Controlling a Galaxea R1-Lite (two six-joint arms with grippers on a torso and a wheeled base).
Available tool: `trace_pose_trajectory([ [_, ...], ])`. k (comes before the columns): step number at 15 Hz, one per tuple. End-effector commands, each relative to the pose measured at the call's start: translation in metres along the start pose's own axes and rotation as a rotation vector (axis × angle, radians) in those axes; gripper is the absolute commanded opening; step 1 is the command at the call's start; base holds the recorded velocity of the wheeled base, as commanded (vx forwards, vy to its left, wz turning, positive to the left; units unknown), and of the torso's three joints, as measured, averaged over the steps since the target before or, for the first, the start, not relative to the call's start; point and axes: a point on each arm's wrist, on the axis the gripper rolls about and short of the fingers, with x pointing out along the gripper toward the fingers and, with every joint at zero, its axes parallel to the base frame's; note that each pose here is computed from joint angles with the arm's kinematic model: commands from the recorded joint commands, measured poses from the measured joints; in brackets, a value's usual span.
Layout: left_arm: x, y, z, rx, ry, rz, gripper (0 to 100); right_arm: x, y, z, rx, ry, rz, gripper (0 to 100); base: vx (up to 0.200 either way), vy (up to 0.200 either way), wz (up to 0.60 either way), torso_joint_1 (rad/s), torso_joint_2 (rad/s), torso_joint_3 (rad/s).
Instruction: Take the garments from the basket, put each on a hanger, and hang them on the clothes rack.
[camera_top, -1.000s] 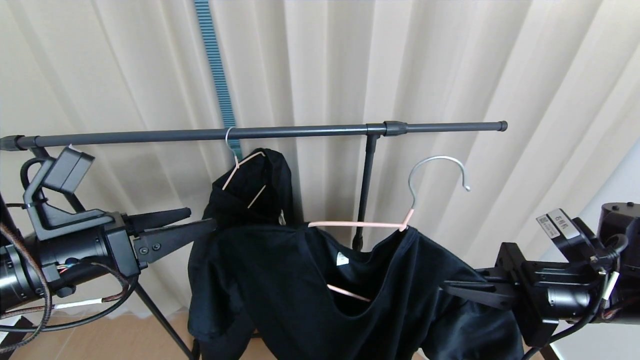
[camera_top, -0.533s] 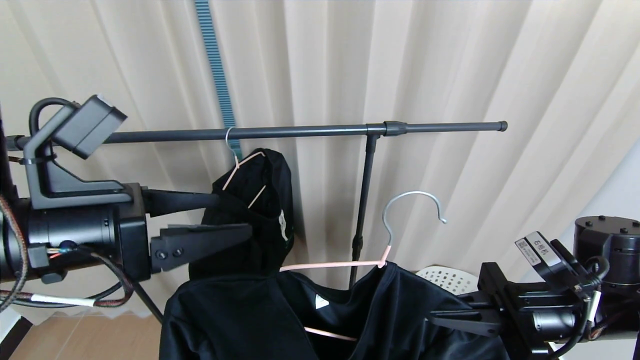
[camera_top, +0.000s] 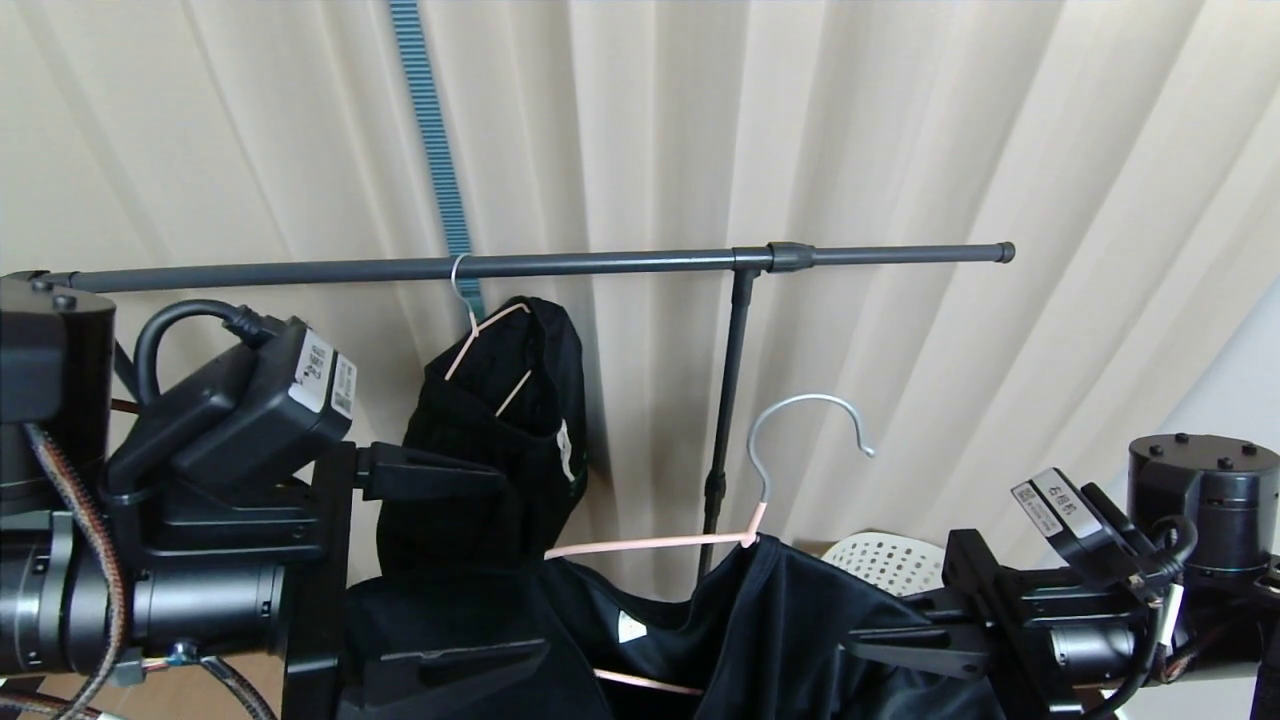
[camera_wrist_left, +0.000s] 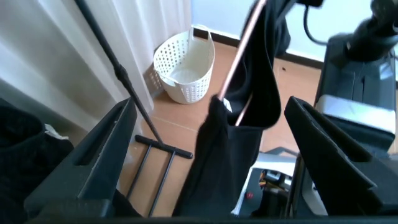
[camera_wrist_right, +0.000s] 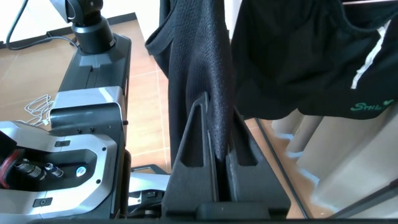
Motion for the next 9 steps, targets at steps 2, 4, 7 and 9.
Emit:
trace_pose_trajectory([
  [2, 0.010, 0.002, -0.009, -0.012, 0.038, -0.020, 100, 0.003, 0.002, 0.000, -0.001, 0.003, 0.016, 0, 0.000, 0.000, 0.00, 0.000, 0.00, 0.000],
  [4, 0.018, 0.002, -0.009, 0.008, 0.046, -0.043, 100, 0.003, 0.004, 0.000, -0.005, 0.003, 0.022, 0, 0.000, 0.000, 0.00, 0.000, 0.00, 0.000],
  [7, 0.033, 0.003, -0.014, 0.006, 0.070, -0.078, 100, 0.002, 0.007, 0.000, -0.008, 0.002, 0.023, 0, 0.000, 0.000, 0.00, 0.000, 0.00, 0.000],
  [9, 0.037, 0.004, -0.016, 0.006, 0.078, -0.083, 100, 0.001, 0.008, 0.002, -0.017, -0.003, 0.018, 0, 0.000, 0.000, 0.00, 0.000, 0.00, 0.000],
])
